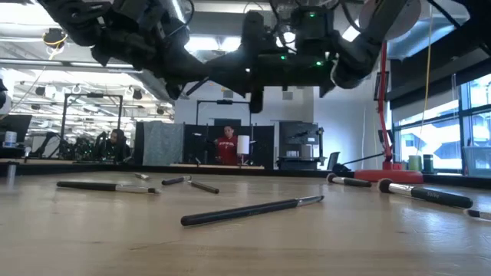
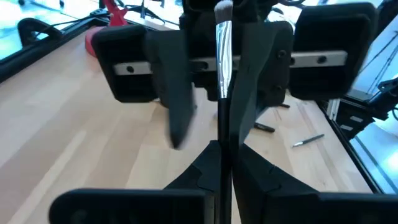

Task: Put items in baskets/containers
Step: Put the black eyeshadow brush into the white organizer

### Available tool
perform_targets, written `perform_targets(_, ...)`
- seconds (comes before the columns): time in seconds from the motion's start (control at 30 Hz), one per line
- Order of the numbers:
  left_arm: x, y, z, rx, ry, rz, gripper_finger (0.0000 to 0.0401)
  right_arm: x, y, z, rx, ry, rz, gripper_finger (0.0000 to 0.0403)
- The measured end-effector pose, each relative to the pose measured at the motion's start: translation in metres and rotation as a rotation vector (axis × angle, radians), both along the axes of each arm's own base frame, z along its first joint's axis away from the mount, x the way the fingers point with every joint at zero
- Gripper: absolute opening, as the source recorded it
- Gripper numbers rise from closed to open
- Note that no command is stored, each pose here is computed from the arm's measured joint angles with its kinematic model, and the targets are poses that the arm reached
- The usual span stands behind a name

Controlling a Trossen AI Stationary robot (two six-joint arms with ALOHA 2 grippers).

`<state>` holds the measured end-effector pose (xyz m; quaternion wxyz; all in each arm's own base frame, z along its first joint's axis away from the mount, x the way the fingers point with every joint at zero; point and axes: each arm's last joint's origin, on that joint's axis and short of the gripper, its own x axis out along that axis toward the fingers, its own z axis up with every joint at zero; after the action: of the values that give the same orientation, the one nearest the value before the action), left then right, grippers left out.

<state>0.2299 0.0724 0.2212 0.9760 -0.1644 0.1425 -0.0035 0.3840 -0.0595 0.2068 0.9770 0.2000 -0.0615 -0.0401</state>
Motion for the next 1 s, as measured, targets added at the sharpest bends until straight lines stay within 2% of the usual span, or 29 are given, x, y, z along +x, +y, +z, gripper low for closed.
perform_targets(0.1, -0.005, -0.003, -0.001, -0.004, 0.019, 0.001, 0.0025, 0.004, 0.003, 0.001, -0.042, 0.000, 0.005, 0.0033)
perform_targets(0.13, -0.007, -0.005, -0.001, -0.012, 0.036, -0.008, 0.0026, 0.005, 0.005, 0.001, -0.067, 0.003, 0.008, 0.0023)
perform_targets(0.27, -0.019, -0.013, -0.013, -0.083, 0.215, -0.068, 0.0040, 0.016, 0.016, 0.002, -0.144, 0.110, -0.015, 0.0023)
perform_targets(0.4, -0.036, -0.023, -0.024, -0.056, 0.406, -0.109, 0.0065, 0.035, 0.026, 0.020, -0.263, 0.296, -0.088, 0.0023)
perform_targets(0.5, -0.050, -0.023, -0.027, 0.019, 0.538, 0.004, 0.0085, 0.046, 0.041, 0.038, -0.334, 0.380, -0.090, 0.0023)
perform_targets(0.63, -0.069, -0.019, -0.027, 0.194, 0.706, 0.270, 0.0101, 0.055, 0.068, 0.068, -0.384, 0.324, -0.007, 0.0023)
perform_targets(0.73, -0.077, -0.016, -0.028, 0.281, 0.755, 0.438, 0.0104, 0.065, 0.085, 0.077, -0.395, 0.280, 0.068, 0.0023)
perform_targets(0.8, -0.078, -0.015, -0.033, 0.278, 0.752, 0.475, 0.0102, 0.077, 0.094, 0.074, -0.395, 0.267, 0.134, 0.0023)
perform_targets(1.0, -0.075, -0.015, -0.050, 0.240, 0.653, 0.464, 0.0098, 0.127, 0.117, 0.072, -0.404, 0.165, 0.365, 0.0023)
